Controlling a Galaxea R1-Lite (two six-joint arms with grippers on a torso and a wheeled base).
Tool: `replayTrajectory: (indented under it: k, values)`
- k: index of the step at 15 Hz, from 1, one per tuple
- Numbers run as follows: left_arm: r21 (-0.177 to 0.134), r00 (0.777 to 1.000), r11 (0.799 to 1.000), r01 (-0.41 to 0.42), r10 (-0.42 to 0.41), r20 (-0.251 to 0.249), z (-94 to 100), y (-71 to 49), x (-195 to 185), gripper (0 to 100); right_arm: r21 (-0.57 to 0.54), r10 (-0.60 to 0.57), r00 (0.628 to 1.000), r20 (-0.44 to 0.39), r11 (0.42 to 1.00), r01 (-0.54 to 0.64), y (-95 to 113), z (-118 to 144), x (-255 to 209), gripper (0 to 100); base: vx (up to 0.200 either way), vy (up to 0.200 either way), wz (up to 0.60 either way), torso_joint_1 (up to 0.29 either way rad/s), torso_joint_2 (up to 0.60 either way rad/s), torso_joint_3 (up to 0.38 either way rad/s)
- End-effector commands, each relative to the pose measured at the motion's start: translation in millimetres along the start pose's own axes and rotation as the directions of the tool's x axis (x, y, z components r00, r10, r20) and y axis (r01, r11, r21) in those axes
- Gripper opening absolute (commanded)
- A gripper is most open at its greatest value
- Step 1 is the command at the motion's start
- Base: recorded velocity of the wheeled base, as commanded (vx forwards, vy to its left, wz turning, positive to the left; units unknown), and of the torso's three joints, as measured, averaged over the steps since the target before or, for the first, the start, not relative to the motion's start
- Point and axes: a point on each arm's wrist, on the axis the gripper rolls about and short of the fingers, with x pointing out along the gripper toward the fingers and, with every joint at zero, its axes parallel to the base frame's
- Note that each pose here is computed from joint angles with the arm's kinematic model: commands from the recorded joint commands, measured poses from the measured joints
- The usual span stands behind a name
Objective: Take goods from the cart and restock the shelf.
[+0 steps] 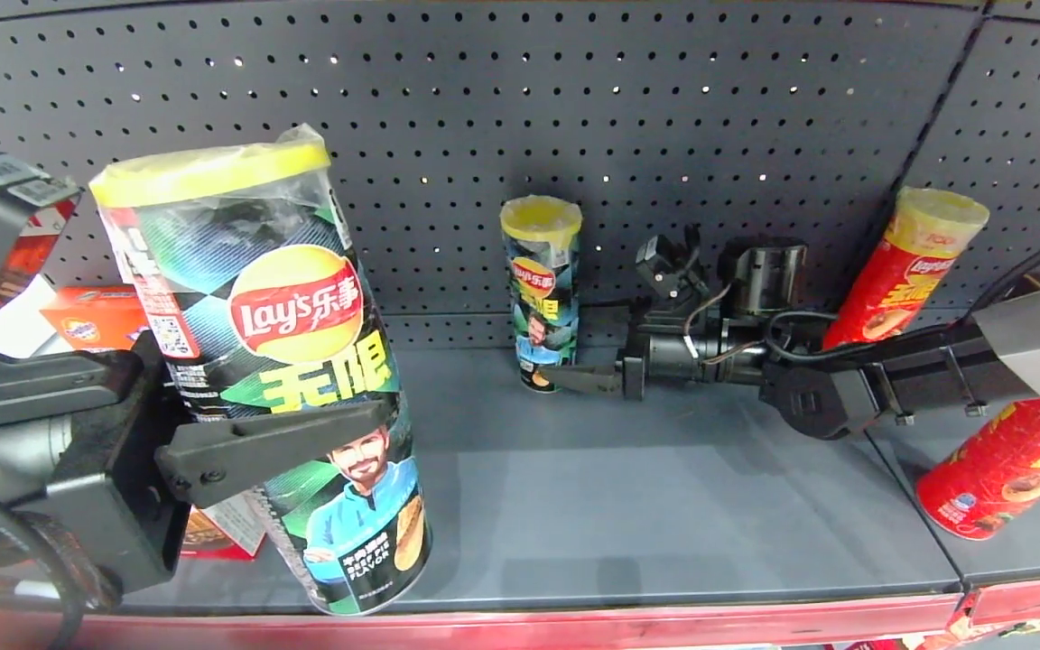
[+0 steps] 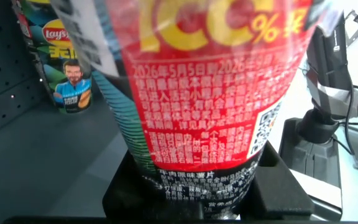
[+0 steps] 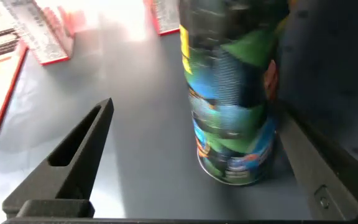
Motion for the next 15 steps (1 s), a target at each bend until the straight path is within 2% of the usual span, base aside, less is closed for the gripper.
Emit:
replayTrajectory:
  k: [1,7,10,15]
  values:
    - [0.000,1.000,1.000,0.000,0.000,0.000,0.0,0.0,0,0,-0.004,0.006,1.000,0.003,1.000,-0.006,7,7,-4,100,0.000,0.000,0.00,0.000,0.00,0.000]
    - [0.000,1.000,1.000,0.003,-0.003,0.000,-0.2,-0.6,0,0,0.009,-0.041,0.999,-0.021,0.999,0.041,1,-5,2,100,0.000,0.000,0.00,0.000,0.00,0.000]
    - [-0.001,1.000,1.000,0.003,-0.003,-0.001,-0.5,-0.3,0,0,0.003,-0.115,0.993,-0.030,0.993,0.116,-8,-11,16,100,0.000,0.000,0.00,0.000,0.00,0.000]
    - [-0.013,1.000,1.000,-0.001,0.001,-0.014,-5.9,-0.9,-1,0,0.004,-0.146,0.989,-0.012,0.989,0.146,-10,-17,48,100,0.000,0.000,0.00,0.000,0.00,0.000]
